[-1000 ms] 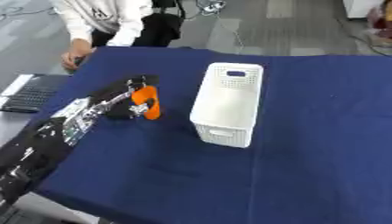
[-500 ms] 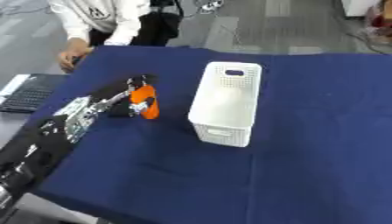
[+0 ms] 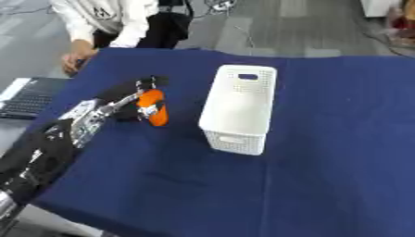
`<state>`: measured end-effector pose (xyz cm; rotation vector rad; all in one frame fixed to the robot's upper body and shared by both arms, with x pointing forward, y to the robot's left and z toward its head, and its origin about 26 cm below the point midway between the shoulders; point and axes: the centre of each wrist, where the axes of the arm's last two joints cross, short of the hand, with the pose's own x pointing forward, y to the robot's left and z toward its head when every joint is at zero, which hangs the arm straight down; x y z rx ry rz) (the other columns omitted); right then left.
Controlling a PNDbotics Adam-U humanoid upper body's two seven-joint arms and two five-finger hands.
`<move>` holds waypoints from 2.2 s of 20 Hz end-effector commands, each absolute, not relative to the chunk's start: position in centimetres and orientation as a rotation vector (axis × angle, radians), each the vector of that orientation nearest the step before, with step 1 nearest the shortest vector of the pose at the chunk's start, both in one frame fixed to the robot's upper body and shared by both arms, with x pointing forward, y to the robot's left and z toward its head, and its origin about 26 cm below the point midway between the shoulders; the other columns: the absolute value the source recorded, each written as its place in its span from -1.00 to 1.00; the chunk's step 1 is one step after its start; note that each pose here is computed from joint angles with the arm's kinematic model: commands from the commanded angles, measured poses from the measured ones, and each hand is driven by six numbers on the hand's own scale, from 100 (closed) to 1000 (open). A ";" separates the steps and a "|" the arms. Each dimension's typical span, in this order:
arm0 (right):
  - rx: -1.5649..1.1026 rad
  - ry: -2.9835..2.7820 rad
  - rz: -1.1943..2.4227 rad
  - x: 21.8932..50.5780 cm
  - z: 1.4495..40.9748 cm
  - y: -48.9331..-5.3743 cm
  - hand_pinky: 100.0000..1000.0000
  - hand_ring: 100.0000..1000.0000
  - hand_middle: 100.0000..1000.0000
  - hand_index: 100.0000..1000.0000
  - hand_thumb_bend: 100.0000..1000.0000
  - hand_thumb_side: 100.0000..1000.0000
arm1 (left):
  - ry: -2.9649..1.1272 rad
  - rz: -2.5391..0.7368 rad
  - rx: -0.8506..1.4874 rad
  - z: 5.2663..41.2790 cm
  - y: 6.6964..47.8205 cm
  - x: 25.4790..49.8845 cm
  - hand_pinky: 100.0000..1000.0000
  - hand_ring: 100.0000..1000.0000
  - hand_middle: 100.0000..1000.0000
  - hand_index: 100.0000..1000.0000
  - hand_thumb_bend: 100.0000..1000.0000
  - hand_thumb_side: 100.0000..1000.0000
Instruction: Pick up objects on the table and place them in the box.
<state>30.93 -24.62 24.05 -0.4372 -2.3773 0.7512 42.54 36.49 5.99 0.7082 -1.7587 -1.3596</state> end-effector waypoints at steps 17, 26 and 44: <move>-0.430 -2.425 0.753 30.7 25.1 -24.2 -0.22 0.20 0.24 0.34 -1.00 0.86 | -1.755 -1.353 0.720 8.1 36.5 43.9 1.00 1.00 1.00 1.00 -0.68 1.00; -0.417 -2.440 0.747 30.8 25.3 -24.0 -0.22 0.20 0.24 0.34 -1.00 0.86 | -1.736 -1.346 0.714 7.4 36.7 43.9 1.00 1.00 1.00 1.00 -0.68 1.00; -0.406 -2.450 0.746 30.8 25.5 -23.7 -0.22 0.20 0.24 0.34 -1.00 0.87 | -1.689 -1.324 0.726 6.9 37.5 43.8 1.00 1.00 1.00 1.00 -0.67 1.00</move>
